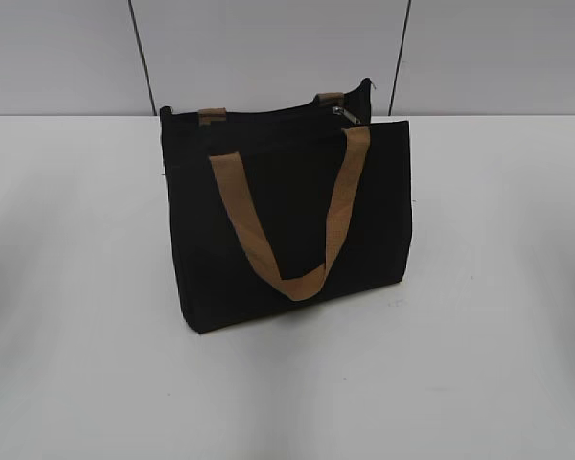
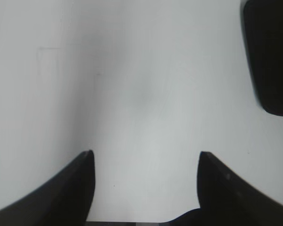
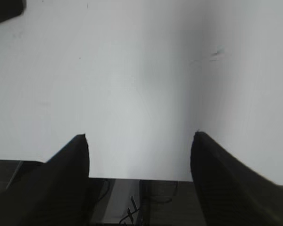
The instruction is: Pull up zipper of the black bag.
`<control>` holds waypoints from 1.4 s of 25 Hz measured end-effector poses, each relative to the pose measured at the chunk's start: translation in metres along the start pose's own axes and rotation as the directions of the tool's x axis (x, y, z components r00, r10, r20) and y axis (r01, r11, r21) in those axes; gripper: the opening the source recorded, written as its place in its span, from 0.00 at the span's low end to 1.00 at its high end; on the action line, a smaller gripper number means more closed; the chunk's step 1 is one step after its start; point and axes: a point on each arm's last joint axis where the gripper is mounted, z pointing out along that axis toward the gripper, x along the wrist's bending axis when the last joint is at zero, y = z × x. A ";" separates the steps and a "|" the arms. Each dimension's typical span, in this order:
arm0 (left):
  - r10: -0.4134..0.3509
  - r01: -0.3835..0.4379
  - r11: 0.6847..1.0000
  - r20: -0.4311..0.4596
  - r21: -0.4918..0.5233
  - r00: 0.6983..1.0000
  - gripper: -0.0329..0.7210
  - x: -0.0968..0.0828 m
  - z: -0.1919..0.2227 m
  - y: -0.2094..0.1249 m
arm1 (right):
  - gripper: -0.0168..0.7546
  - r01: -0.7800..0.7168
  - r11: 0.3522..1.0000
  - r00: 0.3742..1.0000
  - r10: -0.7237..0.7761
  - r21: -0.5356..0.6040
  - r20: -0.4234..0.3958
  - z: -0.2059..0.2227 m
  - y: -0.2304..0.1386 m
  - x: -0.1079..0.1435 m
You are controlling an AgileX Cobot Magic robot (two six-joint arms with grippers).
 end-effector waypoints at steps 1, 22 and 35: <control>0.000 0.000 1.000 0.001 -0.014 1.000 0.72 0.001 -0.005 -0.009 | 0.70 0.004 1.000 1.000 -0.004 -0.014 -0.006 -0.004 -0.012 0.003; 0.078 -0.064 0.826 0.001 -0.560 0.997 0.72 0.015 -0.030 -0.153 | 0.70 0.183 0.762 0.983 -0.156 -0.622 0.099 -0.027 -0.232 0.045; 0.105 0.005 0.632 0.092 -0.775 0.990 0.72 0.012 -0.026 -0.194 | 0.70 0.264 0.666 0.964 -0.212 -0.697 0.161 -0.031 -0.240 0.048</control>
